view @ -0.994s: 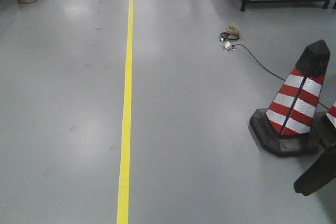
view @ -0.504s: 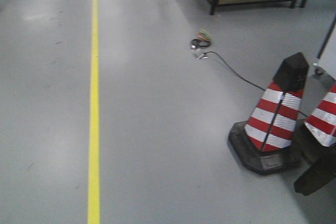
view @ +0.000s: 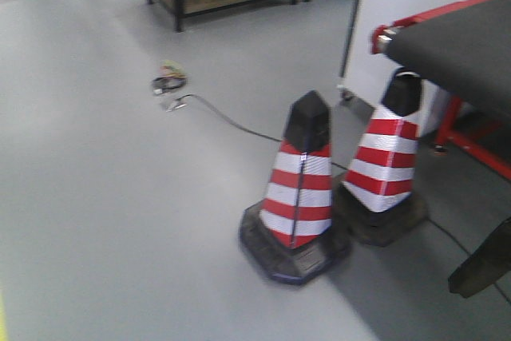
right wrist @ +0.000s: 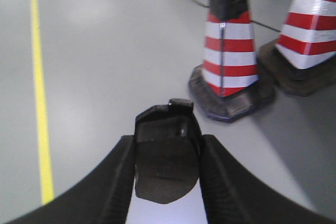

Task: Move and align brake pads A on conveyor
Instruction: 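Turn the base toward the dark grey conveyor belt past the cones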

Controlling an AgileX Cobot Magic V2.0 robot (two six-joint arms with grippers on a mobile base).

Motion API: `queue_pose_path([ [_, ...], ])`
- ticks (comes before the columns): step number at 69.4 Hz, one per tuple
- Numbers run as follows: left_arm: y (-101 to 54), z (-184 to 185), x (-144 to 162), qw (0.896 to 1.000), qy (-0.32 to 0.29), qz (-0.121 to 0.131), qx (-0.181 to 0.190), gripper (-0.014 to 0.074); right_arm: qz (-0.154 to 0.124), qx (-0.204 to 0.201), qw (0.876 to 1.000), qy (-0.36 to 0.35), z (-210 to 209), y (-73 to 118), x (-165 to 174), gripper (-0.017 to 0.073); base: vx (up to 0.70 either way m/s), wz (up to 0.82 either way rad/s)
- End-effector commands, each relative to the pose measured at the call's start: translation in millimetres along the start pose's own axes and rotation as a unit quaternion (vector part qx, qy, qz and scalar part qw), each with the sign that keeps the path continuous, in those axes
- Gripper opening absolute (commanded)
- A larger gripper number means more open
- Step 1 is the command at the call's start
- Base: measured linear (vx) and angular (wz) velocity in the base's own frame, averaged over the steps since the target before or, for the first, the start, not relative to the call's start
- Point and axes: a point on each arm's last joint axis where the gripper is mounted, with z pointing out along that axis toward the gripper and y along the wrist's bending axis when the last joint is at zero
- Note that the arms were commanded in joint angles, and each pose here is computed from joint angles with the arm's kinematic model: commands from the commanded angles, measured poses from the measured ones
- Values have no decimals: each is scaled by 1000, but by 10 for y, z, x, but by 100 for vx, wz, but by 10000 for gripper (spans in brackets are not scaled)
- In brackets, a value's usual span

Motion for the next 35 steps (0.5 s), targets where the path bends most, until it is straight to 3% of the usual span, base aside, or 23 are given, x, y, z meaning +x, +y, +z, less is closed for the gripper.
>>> queue_pose_path([
  [1, 1, -44, -125, 999, -51, -1, 3, -6, -7, -6, 998, -59, -67, 27, -157, -12, 39, -71],
  [35, 1, -44, -125, 999, -51, -1, 3, -6, -7, -6, 998, -59, -67, 27, -157, -12, 41, -69],
])
